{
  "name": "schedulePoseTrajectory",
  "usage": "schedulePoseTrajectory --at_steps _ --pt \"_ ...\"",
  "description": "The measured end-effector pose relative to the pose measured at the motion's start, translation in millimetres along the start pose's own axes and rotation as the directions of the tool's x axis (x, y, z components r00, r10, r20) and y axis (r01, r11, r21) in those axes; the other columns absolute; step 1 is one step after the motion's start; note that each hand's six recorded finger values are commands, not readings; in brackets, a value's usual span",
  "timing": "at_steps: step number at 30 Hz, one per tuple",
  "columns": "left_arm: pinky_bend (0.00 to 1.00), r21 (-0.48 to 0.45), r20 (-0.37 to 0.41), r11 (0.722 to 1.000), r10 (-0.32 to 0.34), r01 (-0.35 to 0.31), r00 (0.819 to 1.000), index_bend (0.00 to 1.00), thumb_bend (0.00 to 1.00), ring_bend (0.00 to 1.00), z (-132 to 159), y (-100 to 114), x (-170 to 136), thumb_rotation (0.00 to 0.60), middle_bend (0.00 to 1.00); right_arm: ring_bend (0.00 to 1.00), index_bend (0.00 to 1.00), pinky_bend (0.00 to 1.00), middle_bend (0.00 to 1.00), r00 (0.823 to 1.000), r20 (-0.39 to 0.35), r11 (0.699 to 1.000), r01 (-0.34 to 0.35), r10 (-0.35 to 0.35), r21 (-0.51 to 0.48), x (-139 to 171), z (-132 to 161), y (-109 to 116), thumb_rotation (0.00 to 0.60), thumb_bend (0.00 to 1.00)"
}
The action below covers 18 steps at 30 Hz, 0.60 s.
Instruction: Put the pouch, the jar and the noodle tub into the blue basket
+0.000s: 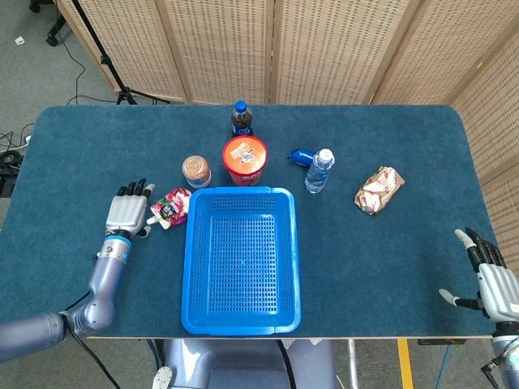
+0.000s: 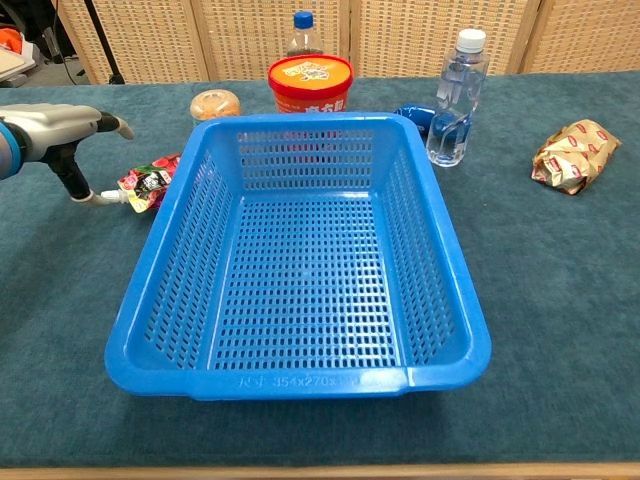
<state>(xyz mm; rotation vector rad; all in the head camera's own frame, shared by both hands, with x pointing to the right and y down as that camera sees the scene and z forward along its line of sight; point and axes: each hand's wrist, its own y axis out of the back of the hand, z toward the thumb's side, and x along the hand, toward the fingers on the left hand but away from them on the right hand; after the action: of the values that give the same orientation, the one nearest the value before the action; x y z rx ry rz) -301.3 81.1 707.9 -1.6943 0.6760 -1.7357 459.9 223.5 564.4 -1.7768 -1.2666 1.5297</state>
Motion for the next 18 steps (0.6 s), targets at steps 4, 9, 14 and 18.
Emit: schedulePoseTrajectory --at_steps 4,9,14,18 --pt "0.13 -0.017 0.023 1.000 0.007 -0.007 1.000 0.14 0.25 0.00 15 1 4 0.600 0.00 0.00 0.00 0.00 0.00 1.000 -0.004 1.000 -0.006 0.006 -0.009 0 0 -1 0.600 0.14" --pt "0.13 -0.013 0.057 1.000 0.000 0.001 0.998 0.14 0.25 0.00 37 -1 8 0.600 0.00 0.00 0.00 0.00 0.00 1.000 -0.003 1.000 -0.008 0.007 -0.025 -1 -2 0 0.600 0.14" --pt "0.13 -0.016 0.071 1.000 -0.013 0.014 0.997 0.15 0.25 0.00 53 -8 11 0.600 0.00 0.00 0.00 0.00 0.00 1.000 -0.011 0.999 -0.010 0.009 -0.033 -1 -2 0 0.600 0.14" --pt "0.13 -0.007 0.066 1.000 -0.016 0.017 0.998 0.18 0.25 0.00 57 -12 15 0.600 0.00 0.00 0.00 0.00 0.00 1.000 -0.017 0.999 -0.016 0.015 -0.035 0 0 -1 0.600 0.14"
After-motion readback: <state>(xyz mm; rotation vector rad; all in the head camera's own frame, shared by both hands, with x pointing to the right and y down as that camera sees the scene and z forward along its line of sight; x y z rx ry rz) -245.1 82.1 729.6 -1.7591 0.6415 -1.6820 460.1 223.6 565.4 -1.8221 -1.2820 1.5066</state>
